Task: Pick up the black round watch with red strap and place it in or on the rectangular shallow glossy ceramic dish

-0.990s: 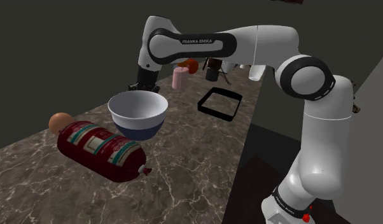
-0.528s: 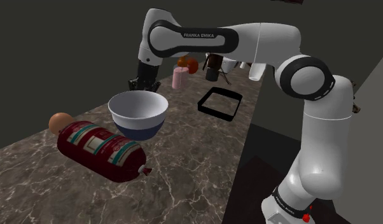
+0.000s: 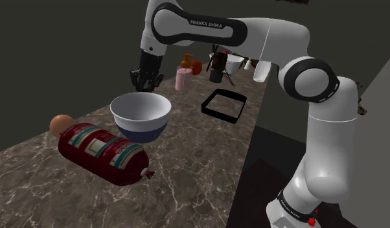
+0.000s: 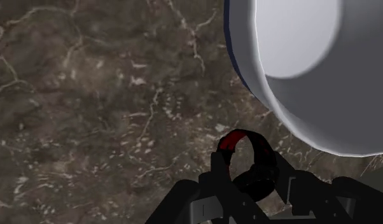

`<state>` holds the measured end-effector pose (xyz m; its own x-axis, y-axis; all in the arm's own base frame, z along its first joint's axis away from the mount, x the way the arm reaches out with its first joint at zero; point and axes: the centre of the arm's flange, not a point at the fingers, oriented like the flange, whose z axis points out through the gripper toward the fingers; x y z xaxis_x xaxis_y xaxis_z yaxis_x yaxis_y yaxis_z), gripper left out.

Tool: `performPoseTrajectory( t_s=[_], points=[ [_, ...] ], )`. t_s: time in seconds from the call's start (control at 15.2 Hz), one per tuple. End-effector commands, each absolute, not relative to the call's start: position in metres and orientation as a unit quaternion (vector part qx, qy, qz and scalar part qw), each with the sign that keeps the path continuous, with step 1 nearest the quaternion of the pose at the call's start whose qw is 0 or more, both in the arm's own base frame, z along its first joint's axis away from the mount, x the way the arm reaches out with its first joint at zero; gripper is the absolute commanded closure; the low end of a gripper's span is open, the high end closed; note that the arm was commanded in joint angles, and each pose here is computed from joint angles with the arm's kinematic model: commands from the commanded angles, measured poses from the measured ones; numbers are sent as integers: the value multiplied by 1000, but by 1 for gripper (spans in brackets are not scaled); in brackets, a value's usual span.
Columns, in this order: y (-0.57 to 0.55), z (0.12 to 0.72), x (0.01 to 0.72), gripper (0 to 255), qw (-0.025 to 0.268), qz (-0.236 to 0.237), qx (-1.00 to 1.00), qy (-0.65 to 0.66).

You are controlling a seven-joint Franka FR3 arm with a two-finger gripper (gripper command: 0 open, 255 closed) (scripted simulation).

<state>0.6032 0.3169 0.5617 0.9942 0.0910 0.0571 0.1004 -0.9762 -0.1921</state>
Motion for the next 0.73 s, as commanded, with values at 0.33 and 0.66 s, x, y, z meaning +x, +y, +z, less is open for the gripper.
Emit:
performPoseTrajectory(
  t_s=[0.33, 0.66],
  points=[
    [318, 600, 603, 255, 98, -24, -994, -48],
    [305, 619, 599, 255, 98, -24, -994, -48]
  ],
)
